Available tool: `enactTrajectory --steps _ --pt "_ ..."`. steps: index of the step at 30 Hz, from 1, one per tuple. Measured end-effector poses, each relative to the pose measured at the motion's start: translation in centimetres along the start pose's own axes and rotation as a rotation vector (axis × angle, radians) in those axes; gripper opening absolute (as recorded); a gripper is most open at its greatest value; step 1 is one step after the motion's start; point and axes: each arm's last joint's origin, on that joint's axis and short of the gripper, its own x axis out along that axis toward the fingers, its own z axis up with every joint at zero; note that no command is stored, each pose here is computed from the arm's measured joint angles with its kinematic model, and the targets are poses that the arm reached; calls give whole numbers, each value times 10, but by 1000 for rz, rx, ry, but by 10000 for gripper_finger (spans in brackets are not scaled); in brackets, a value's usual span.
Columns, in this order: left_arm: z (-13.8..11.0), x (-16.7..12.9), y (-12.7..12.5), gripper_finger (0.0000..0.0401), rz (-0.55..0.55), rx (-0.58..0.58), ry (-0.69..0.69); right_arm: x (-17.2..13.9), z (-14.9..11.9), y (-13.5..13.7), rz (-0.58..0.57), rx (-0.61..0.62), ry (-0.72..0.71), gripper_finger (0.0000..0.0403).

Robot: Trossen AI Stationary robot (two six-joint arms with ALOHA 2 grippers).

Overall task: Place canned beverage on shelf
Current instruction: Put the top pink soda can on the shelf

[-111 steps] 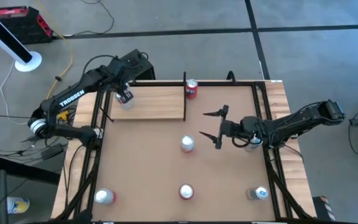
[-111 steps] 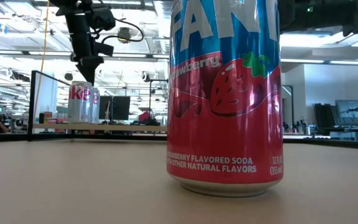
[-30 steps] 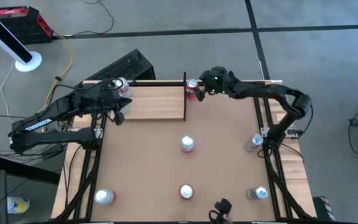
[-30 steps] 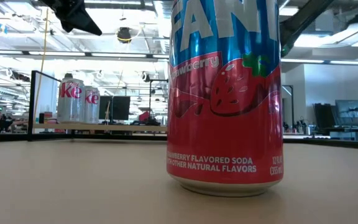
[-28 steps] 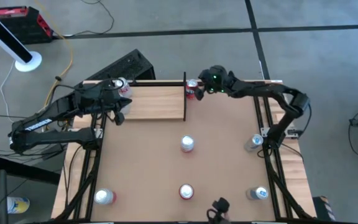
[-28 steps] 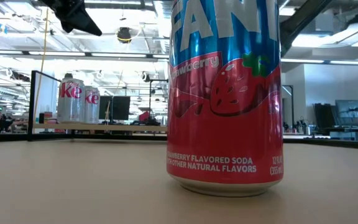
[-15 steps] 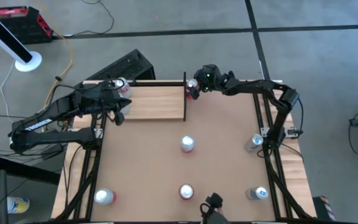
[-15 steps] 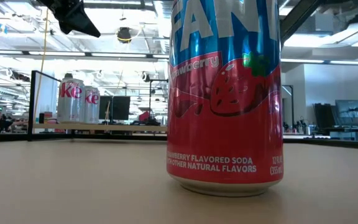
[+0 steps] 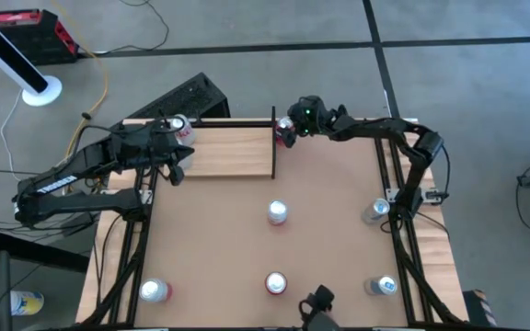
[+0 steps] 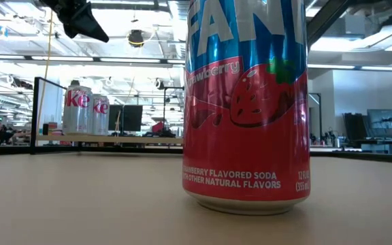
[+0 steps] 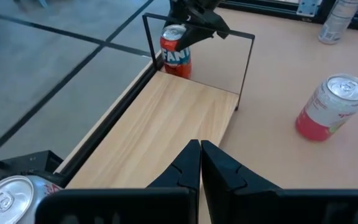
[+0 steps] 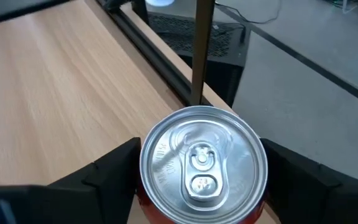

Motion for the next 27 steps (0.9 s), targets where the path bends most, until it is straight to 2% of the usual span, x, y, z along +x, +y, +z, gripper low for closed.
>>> enactTrajectory --steps 5,9,11,16,19,24,27 --pt "-1 0 0 0 0 -4 14 -26 13 6 -109 -51 0 316" --pt "-1 0 0 0 0 -5 14 -63 36 18 -208 -91 -86 316" --pt "-1 0 0 0 0 -4 13 -79 45 26 -220 -114 -128 316" --pt "-1 0 0 0 0 -4 13 -121 70 55 -173 -167 -334 316" --pt "-1 0 0 0 0 -5 10 -135 79 75 -121 -196 -446 316" --pt "0 0 0 0 0 -2 2 -136 86 111 -21 -228 -569 316" --pt "0 0 0 0 0 4 2 -121 91 135 58 -233 -585 316"
